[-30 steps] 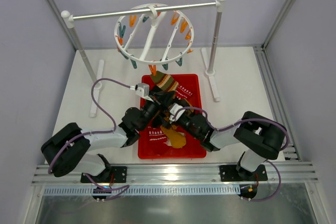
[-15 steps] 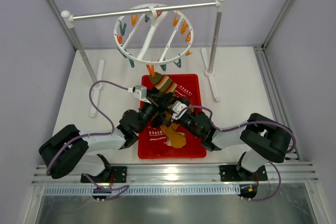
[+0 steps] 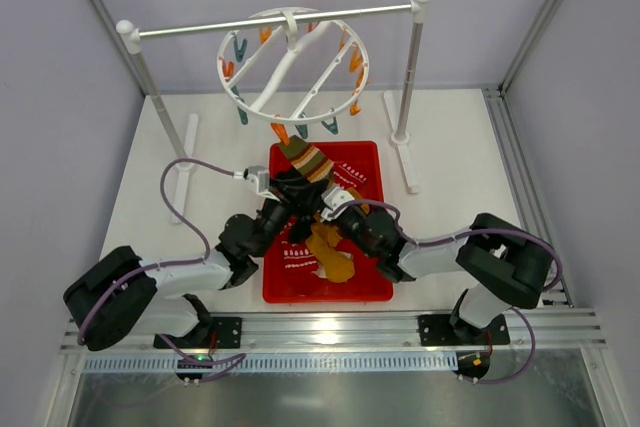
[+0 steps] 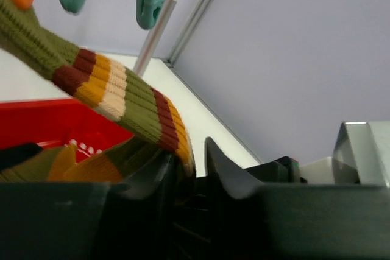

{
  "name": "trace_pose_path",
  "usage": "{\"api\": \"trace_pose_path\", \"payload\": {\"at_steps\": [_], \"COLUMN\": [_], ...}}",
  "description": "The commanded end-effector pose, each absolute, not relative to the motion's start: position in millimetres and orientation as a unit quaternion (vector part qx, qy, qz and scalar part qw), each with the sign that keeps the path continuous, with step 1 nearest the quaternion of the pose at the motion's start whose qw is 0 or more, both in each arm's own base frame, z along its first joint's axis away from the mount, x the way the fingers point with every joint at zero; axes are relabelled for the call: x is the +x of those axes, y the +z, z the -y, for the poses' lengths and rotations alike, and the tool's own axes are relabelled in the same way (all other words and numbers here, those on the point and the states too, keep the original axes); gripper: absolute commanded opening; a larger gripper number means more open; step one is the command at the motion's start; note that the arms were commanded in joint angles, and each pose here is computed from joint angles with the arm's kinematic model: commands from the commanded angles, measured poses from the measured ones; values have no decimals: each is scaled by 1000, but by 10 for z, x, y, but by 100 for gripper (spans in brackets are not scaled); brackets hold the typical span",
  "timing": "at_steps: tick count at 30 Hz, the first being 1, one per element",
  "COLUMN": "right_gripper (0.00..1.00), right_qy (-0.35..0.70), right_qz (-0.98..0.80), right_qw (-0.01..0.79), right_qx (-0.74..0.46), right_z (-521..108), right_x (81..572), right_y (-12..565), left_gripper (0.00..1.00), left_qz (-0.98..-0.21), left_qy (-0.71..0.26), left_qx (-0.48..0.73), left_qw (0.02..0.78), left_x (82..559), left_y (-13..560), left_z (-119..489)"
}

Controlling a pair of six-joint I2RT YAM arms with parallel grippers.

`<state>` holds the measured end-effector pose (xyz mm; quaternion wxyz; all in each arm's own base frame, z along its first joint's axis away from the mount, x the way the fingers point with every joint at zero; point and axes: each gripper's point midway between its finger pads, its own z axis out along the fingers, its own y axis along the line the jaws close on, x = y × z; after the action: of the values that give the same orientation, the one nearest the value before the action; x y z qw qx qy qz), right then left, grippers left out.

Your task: Remove the socks clipped to the hanger

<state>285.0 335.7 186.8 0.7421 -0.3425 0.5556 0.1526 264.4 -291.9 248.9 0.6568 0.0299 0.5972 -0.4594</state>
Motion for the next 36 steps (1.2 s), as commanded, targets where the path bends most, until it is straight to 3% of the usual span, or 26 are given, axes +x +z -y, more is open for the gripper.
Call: {"api": "trace_pose_path", "payload": {"at_steps": [1,3,4,5,12,19,23,36], "right_gripper": [4,4,4,4,4,4,4,4], "right_qy": [188,182,178,177,185,189,187,183], "right_qz": [-402,-392,-386,-383,-362,-371,-374,-375], "right_qw": [873,881,884,887,897,891,889,889], "right_qx": [-205,-195,-194,-190,-173,-182,-185,-190], "right_z": [-3050,-2944,-2901,-2865,-2613,-2653,-2657,-2656], "right_x": [2685,2640,2621,2600,2423,2425,2423,2413], "right_y": [3233,3358,3403,3445,3623,3519,3482,3464], "left_gripper": [50,73,95,100,100,100,100,93], "left_qz": [-574,-575,-578,-579,-590,-590,-573,-608], "left_qy": [-467,-458,-450,-445,-357,-317,-338,-432], "left_qx": [21,18,11,10,-39,-9,3,96], "left_qw": [672,678,681,683,723,743,746,659], "left_x": [2586,2583,2598,2598,2660,2676,2743,2967], "left_y": [2667,2680,2677,2689,2718,3279,3664,3474], "left_z": [2832,2770,2727,2702,2203,2122,2146,2465]}}
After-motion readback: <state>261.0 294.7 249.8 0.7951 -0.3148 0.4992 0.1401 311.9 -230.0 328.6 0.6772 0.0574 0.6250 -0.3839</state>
